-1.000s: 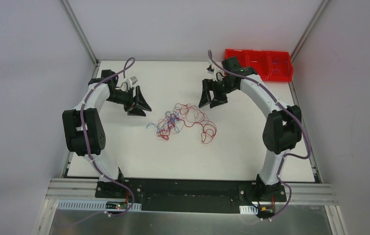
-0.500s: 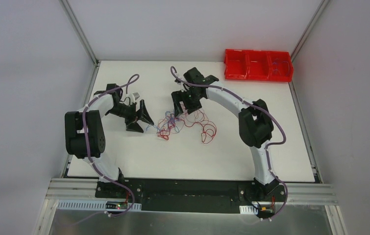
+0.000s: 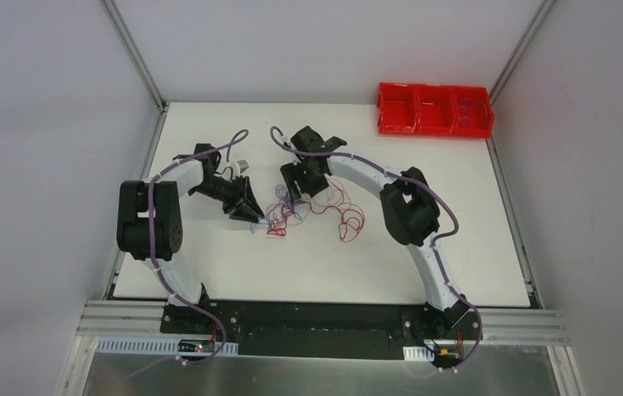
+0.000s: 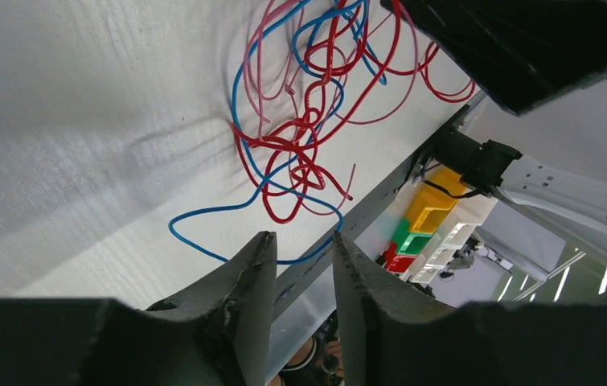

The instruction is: Untangle the cables

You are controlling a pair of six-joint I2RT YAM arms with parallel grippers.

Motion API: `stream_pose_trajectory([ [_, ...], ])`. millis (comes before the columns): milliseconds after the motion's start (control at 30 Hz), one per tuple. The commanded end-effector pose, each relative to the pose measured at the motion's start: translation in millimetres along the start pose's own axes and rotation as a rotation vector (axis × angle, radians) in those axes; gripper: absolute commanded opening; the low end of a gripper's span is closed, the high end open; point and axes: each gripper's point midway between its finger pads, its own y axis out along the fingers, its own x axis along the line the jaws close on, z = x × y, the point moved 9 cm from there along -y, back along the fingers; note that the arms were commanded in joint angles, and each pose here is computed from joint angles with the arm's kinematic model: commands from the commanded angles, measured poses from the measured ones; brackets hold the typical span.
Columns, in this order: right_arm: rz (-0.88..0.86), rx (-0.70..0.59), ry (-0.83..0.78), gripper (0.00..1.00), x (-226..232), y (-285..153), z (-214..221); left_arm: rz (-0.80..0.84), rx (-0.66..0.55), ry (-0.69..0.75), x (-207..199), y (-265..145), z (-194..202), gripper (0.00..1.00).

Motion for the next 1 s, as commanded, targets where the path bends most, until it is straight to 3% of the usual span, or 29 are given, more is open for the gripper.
stream_pose_trajectory([
  [0,0.075,-0.021,-0.024,0.62,-7,1,-2,0.083,-0.036,0.040,-20,-12,-6,0.28],
  [133,0.089,-0.003,-0.032,0.50,-10,3,7,0.098,-0.059,0.051,-30,-20,-4,0.07],
  [167,0.094,0.000,-0.031,0.49,-11,4,8,0.093,-0.063,0.051,-30,-20,-4,0.06],
  [200,0.098,0.000,-0.033,0.49,-11,3,9,0.079,-0.067,0.053,-29,-21,-3,0.12],
  [300,0.106,0.002,-0.037,0.49,-13,1,11,0.033,-0.092,0.100,-25,-28,1,0.47],
  [433,0.107,0.008,-0.041,0.49,-14,2,13,0.027,-0.100,0.263,-27,-37,10,0.65],
  [633,0.105,0.012,-0.048,0.48,-14,5,12,-0.038,-0.096,0.490,-29,-35,8,0.69],
  [833,0.108,0.017,-0.046,0.48,-15,4,13,-0.130,-0.055,0.466,-15,-22,-4,0.62],
  [967,0.101,0.021,-0.045,0.48,-14,3,14,-0.152,-0.057,0.584,-6,-22,-18,0.58],
])
